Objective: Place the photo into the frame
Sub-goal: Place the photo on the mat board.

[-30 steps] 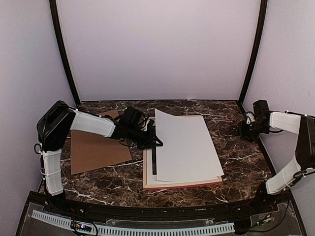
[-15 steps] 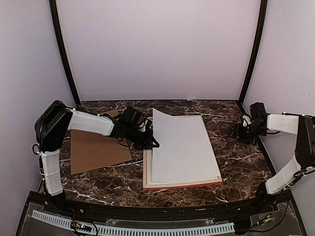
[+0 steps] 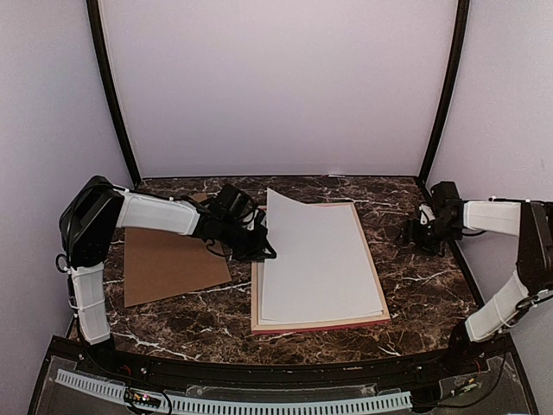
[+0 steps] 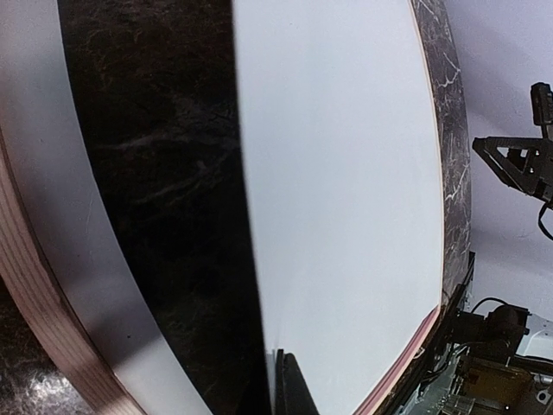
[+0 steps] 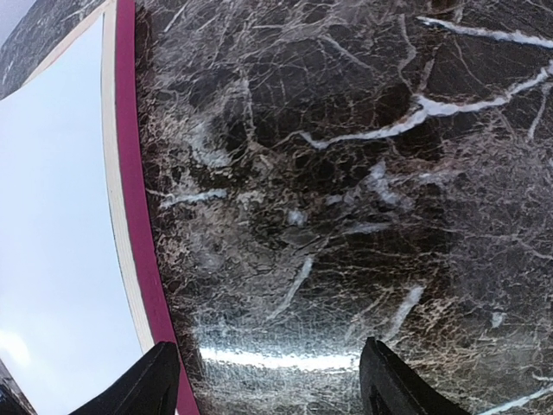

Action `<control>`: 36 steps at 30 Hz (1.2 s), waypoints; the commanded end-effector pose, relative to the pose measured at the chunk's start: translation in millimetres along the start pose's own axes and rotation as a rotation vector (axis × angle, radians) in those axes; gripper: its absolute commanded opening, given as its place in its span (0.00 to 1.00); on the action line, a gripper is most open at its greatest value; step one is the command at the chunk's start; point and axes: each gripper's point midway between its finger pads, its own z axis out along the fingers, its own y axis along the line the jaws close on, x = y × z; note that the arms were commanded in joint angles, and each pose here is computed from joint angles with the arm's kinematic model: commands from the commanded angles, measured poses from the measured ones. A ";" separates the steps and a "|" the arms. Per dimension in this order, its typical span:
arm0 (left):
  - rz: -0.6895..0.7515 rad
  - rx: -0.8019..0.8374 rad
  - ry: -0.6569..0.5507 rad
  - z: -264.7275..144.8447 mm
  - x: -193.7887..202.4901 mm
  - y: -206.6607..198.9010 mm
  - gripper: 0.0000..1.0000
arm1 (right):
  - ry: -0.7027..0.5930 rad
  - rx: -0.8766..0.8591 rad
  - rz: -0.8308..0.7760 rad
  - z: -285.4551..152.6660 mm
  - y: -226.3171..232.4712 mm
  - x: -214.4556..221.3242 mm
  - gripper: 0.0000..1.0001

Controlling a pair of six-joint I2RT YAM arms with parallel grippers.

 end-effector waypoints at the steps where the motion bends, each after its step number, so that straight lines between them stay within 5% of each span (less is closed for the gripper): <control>1: 0.036 0.013 -0.036 -18.5 -12.5 -16.2 0.00 | -0.007 0.000 -0.026 4.3 4.0 -2.1 0.73; 36: 0.023 -0.045 -0.039 -21.6 -9.4 -4.9 0.05 | 0.013 -0.028 -0.047 12.3 18.9 0.3 0.82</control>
